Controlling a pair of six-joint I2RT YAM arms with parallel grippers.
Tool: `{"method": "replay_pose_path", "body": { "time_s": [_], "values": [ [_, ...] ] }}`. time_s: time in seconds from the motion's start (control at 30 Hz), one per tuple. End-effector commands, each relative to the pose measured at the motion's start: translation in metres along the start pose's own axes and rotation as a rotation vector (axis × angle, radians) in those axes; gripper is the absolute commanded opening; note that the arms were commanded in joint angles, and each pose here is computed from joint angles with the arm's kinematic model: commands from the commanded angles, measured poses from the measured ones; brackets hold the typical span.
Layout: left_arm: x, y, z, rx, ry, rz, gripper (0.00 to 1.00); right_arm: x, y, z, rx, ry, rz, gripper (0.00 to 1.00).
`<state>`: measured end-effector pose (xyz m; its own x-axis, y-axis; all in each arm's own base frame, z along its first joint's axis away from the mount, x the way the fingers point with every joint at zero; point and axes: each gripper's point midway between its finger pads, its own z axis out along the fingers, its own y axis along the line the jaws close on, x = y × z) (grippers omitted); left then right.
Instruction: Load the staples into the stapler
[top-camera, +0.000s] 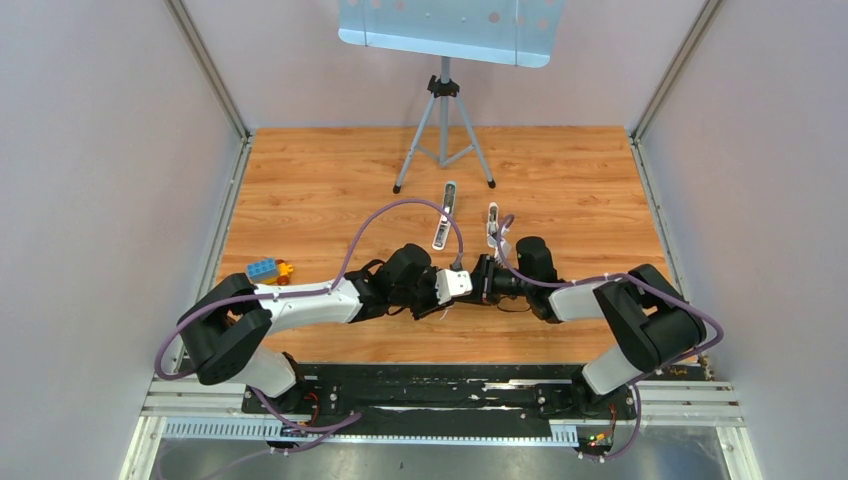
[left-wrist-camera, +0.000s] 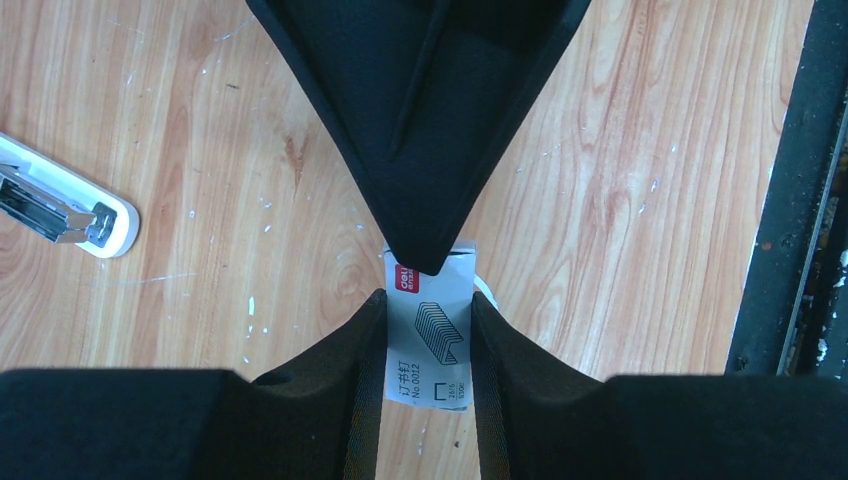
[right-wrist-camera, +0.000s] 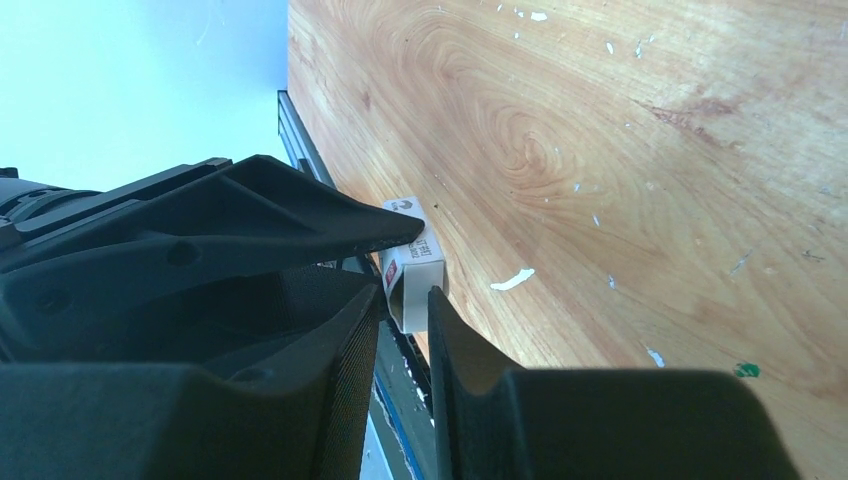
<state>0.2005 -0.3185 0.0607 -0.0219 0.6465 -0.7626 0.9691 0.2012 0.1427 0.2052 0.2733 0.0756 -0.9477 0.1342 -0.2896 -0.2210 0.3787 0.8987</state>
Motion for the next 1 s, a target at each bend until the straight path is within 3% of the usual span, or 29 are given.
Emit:
{"method": "replay_pose_path", "body": {
  "time_s": [0.0, 0.97],
  "values": [
    [-0.025, 0.008, 0.0, -0.016, -0.072, 0.024, 0.33, -0.001, 0.007, 0.005, -0.035, 0.011, -0.015, 0.27],
    [-0.026, 0.011, 0.003, -0.024, -0.065, 0.027, 0.34, 0.01, 0.004, 0.01, -0.05, 0.044, 0.002, 0.24]
  ]
}}
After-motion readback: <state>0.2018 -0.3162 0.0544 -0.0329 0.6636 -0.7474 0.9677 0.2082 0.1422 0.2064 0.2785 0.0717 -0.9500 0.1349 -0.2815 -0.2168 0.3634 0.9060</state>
